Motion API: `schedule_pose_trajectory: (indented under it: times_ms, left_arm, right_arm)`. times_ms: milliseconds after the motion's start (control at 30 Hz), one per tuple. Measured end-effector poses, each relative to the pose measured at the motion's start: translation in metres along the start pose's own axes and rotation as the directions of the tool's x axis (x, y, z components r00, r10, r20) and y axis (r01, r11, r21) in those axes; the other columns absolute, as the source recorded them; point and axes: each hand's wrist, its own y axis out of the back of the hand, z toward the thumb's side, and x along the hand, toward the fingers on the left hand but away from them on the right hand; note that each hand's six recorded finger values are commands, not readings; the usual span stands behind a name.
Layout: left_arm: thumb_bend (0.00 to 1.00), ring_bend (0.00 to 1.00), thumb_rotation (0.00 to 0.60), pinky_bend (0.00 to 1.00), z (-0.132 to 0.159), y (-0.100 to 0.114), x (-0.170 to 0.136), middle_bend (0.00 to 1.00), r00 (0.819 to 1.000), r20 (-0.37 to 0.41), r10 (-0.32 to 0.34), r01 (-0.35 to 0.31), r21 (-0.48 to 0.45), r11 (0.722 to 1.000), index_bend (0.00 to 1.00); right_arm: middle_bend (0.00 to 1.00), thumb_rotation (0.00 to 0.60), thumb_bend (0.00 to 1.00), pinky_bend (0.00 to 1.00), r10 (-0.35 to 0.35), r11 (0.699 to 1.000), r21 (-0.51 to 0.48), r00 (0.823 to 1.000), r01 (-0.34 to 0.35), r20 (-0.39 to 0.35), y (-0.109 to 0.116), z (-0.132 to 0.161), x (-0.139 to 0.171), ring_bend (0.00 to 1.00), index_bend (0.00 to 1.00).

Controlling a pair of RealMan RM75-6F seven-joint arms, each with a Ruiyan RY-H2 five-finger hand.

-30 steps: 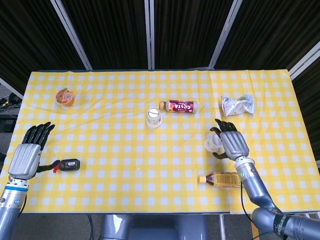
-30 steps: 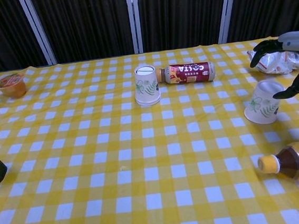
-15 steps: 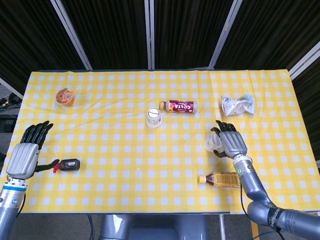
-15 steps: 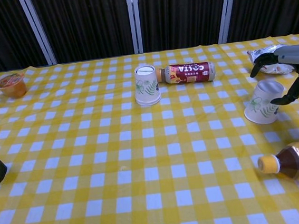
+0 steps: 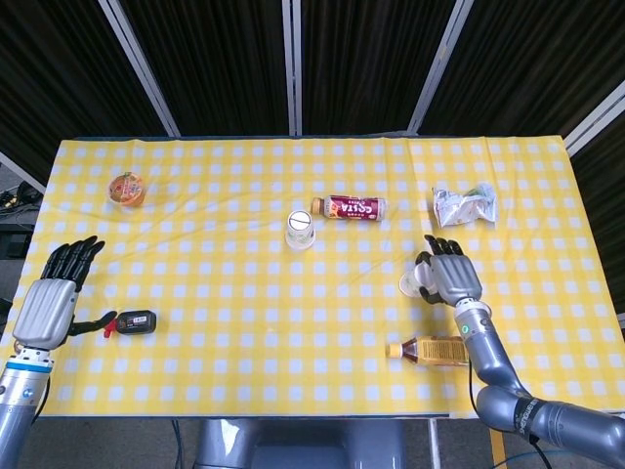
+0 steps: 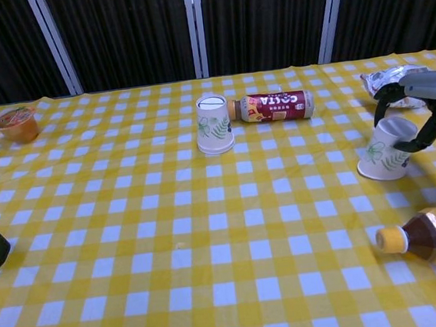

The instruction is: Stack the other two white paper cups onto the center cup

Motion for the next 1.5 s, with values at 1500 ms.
schedule_pose_trajectory:
  times_ms: [1500]
  left_arm:
    - [0.17,0.00,0.600,0.00,-0.018,-0.008,0.014,0.00,0.996,-0.020,-0.090,0.088,-0.074,0.993,0.00]
  right_arm:
    - [0.09,0.600,0.31,0.05,-0.284,0.956,-0.164,0.915,0.245,-0.286,0.073,0.214,-0.059,0.00,0.43]
